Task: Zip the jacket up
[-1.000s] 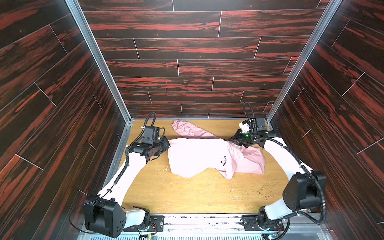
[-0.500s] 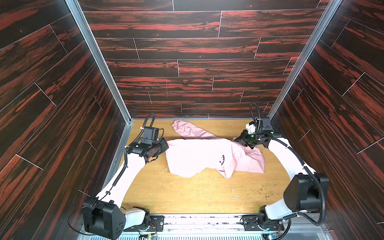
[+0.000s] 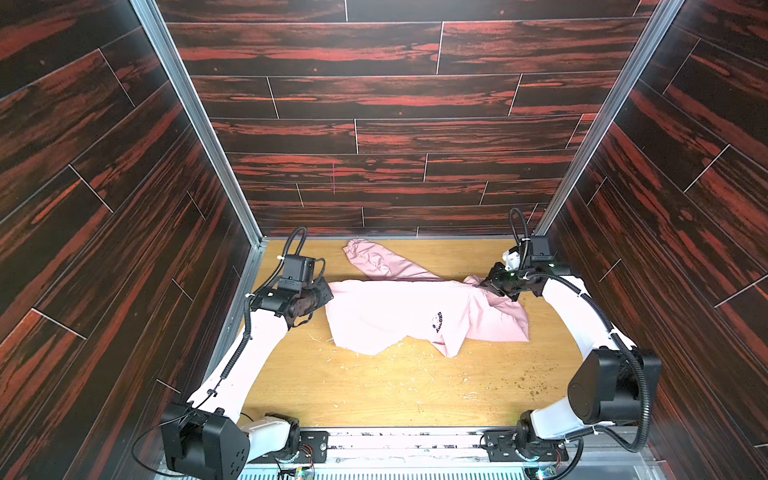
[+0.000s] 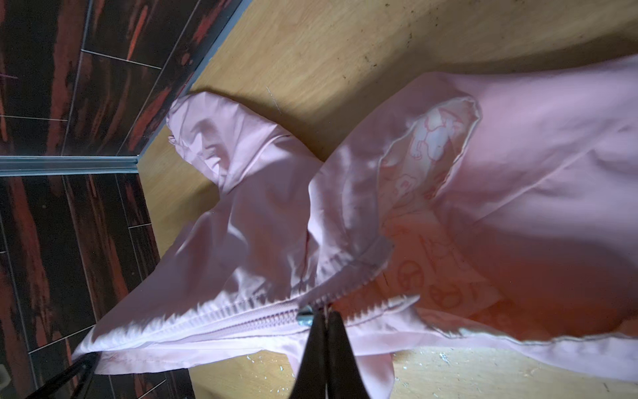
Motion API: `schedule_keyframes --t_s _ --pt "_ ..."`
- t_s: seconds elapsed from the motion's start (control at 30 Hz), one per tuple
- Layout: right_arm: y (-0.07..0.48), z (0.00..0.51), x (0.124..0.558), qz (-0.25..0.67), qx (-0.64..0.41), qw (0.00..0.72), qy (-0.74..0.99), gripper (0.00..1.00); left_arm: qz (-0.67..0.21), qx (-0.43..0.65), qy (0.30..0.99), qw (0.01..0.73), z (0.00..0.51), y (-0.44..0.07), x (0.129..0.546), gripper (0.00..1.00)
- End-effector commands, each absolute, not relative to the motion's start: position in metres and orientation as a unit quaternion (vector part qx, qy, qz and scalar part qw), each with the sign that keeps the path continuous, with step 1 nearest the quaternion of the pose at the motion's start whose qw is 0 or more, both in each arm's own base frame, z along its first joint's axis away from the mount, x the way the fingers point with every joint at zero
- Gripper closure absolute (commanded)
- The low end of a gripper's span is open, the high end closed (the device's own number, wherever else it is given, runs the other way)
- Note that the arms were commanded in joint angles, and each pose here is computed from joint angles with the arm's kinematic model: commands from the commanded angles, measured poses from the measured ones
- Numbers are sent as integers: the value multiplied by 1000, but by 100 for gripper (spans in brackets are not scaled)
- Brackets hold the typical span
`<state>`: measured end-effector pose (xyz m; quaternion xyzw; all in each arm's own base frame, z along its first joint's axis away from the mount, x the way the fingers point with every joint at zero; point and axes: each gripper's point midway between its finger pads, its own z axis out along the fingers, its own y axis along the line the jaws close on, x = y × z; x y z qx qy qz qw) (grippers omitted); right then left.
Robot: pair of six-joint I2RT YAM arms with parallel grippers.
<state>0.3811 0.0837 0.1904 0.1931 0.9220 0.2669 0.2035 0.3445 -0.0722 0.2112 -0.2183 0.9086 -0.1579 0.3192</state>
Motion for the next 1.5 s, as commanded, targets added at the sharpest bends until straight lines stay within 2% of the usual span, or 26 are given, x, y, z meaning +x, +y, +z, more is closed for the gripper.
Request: schedule_keyframes --t_s 0.0,0.3,0.6,0.87,1.1,1.13,1.2,1.23,1.27,1.33,1.47 --pt "62 205 377 235 205 236 921 100 -120 -237 903 339 220 -49 338 100" --pt "48 202 376 219 220 235 921 100 -116 -238 903 338 221 -47 337 100" --pt "61 203 378 257 200 230 917 100 -137 -231 904 333 220 -55 340 100" --pt "57 199 378 241 203 224 922 100 -131 -233 903 336 221 -52 342 100" --pt "70 206 380 279 179 225 916 100 -139 -226 901 342 226 -55 345 100" --pt "71 207 380 281 174 227 916 100 -137 -226 900 346 228 -54 345 98" --pt "70 211 381 275 171 232 917 66 -119 -235 899 351 232 -47 344 53" --pt "67 212 381 268 171 235 918 54 -107 -238 899 350 233 -43 342 15" --pt "65 215 381 260 170 240 920 45 -93 -242 899 353 235 -37 340 1" --pt "59 219 381 243 171 250 922 35 -73 -245 898 359 241 -29 336 0" --pt "47 233 384 215 169 274 922 31 -59 -235 888 390 261 -20 333 0"
